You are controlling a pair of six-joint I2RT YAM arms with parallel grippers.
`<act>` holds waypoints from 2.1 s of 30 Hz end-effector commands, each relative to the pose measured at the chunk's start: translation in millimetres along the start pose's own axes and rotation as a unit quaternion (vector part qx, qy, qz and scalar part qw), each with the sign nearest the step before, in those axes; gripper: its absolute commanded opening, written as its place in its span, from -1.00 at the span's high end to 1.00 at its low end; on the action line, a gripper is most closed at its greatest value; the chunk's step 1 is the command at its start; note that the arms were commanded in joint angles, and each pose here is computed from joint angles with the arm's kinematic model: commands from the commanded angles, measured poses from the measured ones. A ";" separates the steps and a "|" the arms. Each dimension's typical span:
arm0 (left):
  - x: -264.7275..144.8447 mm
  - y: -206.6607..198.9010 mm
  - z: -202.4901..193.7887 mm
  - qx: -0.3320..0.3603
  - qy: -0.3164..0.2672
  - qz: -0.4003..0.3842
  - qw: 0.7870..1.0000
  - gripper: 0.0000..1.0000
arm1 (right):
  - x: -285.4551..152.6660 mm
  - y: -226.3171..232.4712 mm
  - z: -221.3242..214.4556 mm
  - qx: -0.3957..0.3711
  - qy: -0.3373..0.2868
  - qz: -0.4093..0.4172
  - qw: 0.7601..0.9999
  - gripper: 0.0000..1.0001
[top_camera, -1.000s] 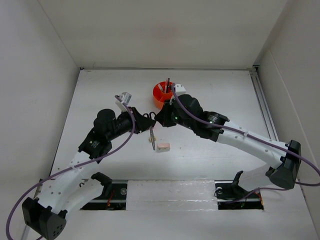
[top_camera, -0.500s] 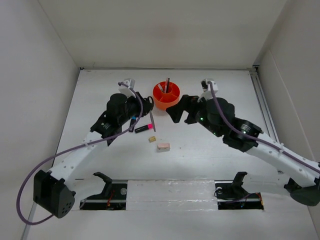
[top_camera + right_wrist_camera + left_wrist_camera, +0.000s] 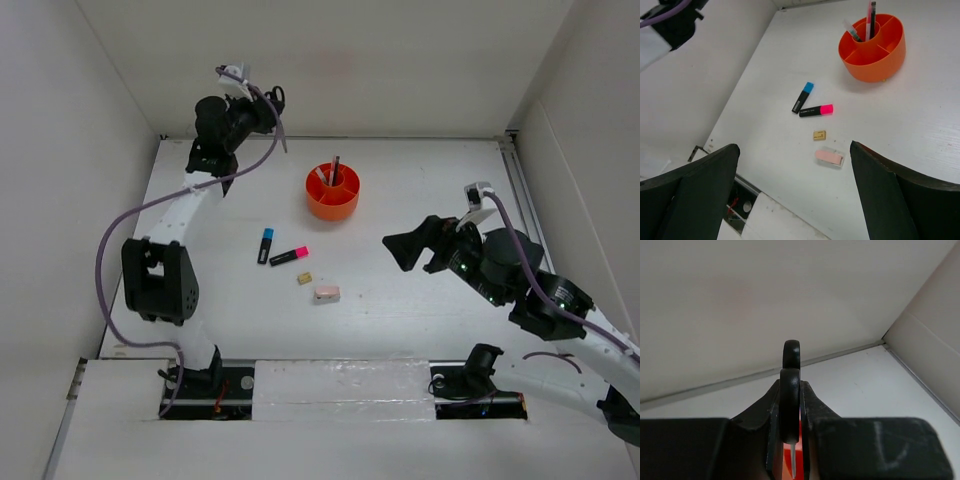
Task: Sort the stationery into containers
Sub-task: Place the scissors in the storage box.
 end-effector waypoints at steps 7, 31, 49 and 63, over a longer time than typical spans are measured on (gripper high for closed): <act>53.7 37.1 -7.1 0.004 -0.077 -0.171 0.982 1.00 | -19.8 -0.1 4.8 -0.006 0.009 0.010 1.000 -0.96; 83.9 -30.8 -67.5 -0.056 -0.126 -0.261 0.955 1.00 | -19.1 -10.8 -10.8 -0.023 0.036 -0.005 0.999 -0.96; 89.1 -50.0 -125.3 -0.073 -0.084 -0.261 0.959 1.00 | -28.9 -18.6 -12.9 -0.021 0.033 -0.002 0.999 -0.94; 73.3 -52.3 -161.2 -0.089 -0.049 -0.258 0.961 0.78 | -32.3 -22.6 -12.6 -0.021 0.030 -0.005 0.999 -0.94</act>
Point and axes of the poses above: each gripper's point midway between its finger pads, its own x axis out along the fingers, its own y axis along the line the jaws close on, z = x × y, the point moved 1 cm from there along -x, back along the fingers, and after that the axes turned 13 degrees about x, right-handed, at the moved point
